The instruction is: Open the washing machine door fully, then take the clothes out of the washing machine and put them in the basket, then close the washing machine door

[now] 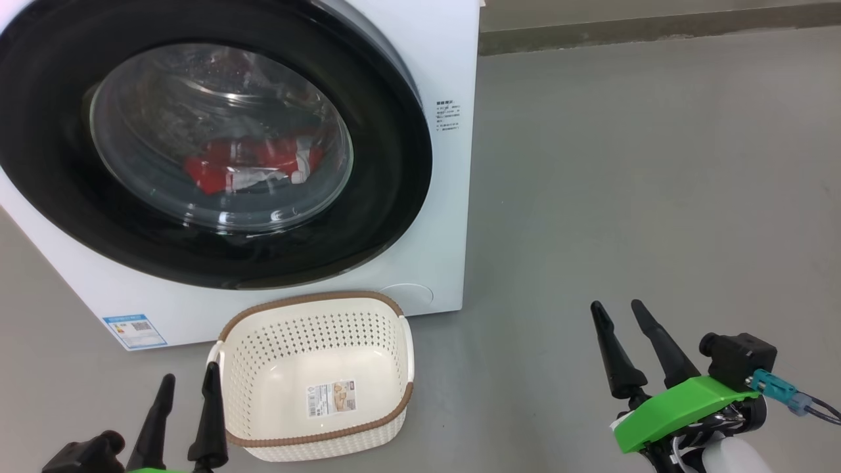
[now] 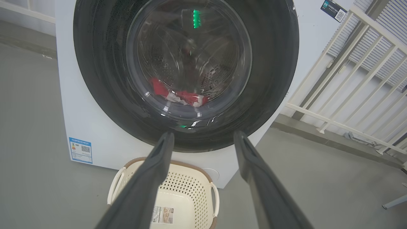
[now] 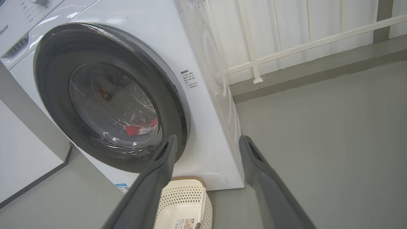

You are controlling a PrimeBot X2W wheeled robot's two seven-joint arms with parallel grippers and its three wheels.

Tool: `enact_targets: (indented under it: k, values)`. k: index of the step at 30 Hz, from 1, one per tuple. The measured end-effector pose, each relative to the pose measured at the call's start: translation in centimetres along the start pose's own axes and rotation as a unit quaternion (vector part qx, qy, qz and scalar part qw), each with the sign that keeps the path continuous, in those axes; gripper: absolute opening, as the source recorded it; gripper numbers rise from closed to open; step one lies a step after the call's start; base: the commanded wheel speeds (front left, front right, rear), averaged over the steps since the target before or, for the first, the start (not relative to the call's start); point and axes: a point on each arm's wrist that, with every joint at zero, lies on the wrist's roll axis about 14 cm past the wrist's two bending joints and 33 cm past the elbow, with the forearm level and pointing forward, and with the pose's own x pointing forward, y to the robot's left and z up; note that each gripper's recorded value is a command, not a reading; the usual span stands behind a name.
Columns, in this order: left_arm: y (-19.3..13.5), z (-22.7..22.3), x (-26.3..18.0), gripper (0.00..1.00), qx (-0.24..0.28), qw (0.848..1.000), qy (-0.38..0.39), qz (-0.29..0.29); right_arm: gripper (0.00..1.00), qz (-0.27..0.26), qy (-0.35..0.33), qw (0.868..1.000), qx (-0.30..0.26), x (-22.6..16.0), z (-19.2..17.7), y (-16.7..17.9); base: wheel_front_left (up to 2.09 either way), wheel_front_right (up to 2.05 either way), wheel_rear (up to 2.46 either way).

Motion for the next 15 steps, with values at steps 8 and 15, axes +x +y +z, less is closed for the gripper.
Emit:
enact_targets:
  k: [8,15]
  values:
    - [-0.3,0.8,0.1,1.0,0.052,0.998,-0.017,-0.008,1.0,0.019,-0.007,0.999,-0.051,0.1,0.3,0.8,0.0,0.0,0.0]
    - [-0.9,1.6,0.1,1.0,0.1,0.994,-0.034,-0.021,1.0,0.04,-0.013,0.994,-0.097,0.2,0.5,1.8,0.0,0.0,0.0]
